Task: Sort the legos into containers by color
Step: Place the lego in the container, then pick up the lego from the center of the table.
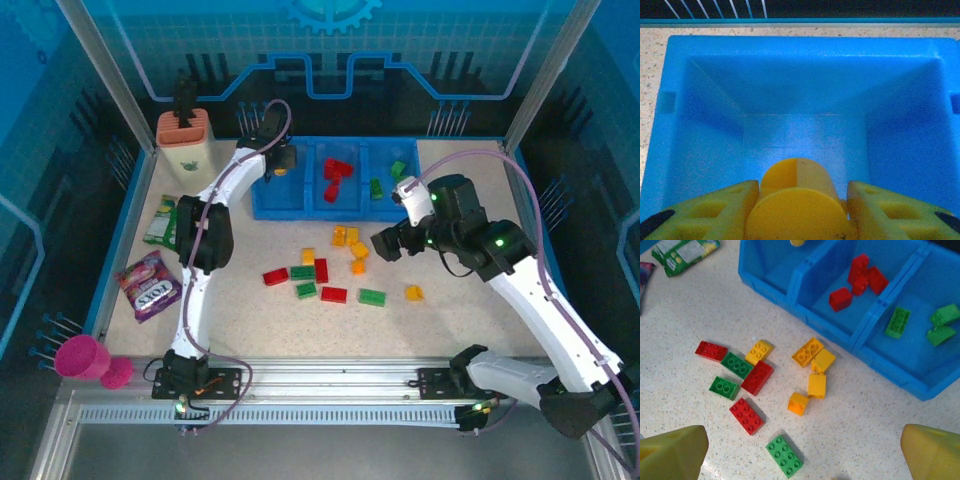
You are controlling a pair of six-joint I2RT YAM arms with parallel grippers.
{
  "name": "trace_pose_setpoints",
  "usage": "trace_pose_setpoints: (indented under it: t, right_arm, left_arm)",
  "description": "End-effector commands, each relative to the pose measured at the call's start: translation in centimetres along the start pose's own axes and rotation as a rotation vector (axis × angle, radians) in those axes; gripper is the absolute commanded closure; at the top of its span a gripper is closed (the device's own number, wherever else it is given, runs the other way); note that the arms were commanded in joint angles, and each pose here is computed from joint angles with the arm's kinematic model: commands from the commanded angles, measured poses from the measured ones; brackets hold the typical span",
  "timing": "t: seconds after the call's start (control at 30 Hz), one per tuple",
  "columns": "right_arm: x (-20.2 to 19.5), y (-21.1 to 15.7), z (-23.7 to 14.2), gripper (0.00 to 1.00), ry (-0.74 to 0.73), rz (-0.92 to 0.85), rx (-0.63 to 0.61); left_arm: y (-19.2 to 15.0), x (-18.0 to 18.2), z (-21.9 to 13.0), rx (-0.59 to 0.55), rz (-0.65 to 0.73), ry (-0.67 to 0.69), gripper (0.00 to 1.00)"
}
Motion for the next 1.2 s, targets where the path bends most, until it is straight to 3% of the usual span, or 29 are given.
trace_pose_setpoints:
  t: [0.0, 0.07, 0.23, 0.43, 0.6, 0.8, 1.0, 1.17]
  right_arm:
    - [0.7, 0.9, -0.8, 0.00, 0.020, -0.072, -0.019]
    - [0.7, 1.2, -0.3, 0.00, 0.022, -0.071, -0.023]
    - [0.7, 2.2, 0.7, 0.00, 0.032, -0.085, -0.072]
    - [0.4, 3.0, 0.8, 0.00, 0.012, -0.092, -0.090]
    - [0.3, 3.1, 1.3, 0.00, 0.011, -0.094, -0.084]
    - [0.4, 3.1, 2.1, 0.00, 0.023, -0.095, -0.082]
    - [0.7, 3.1, 2.6, 0.00, 0.044, -0.089, -0.080]
    - [0.7, 2.8, 2.9, 0.00, 0.046, -0.086, -0.077]
  left_arm:
    - [0.7, -0.4, -0.4, 0.003, -0.006, -0.036, 0.41]
    - [0.8, -0.8, -0.6, -0.001, -0.008, -0.053, 0.36]
    - [1.0, -1.0, -2.0, 0.002, -0.007, -0.060, 0.35]
    - [-0.1, -1.9, -7.2, -0.005, 0.124, 0.007, 0.34]
    - [-5.6, -2.7, -12.6, 0.063, 0.166, -0.015, 0.33]
    - [-14.3, -3.3, -16.0, 0.225, 0.064, -0.071, 0.35]
    - [-19.3, -4.2, -17.2, 0.322, 0.026, -0.057, 0.35]
    - [-21.4, -4.4, -15.7, 0.356, -0.039, -0.057, 0.36]
Point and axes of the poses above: each hand's point on the last joint's axis, 136 mm out from that joint toward the fingers, its own z axis out along the fingers, its own x axis along the line the jaws close on, y = z × x, the point moved 3 cm from there along -z, back along the fingers, and after that the axes turned 4 degrees about -z, right-handed, at the moved point
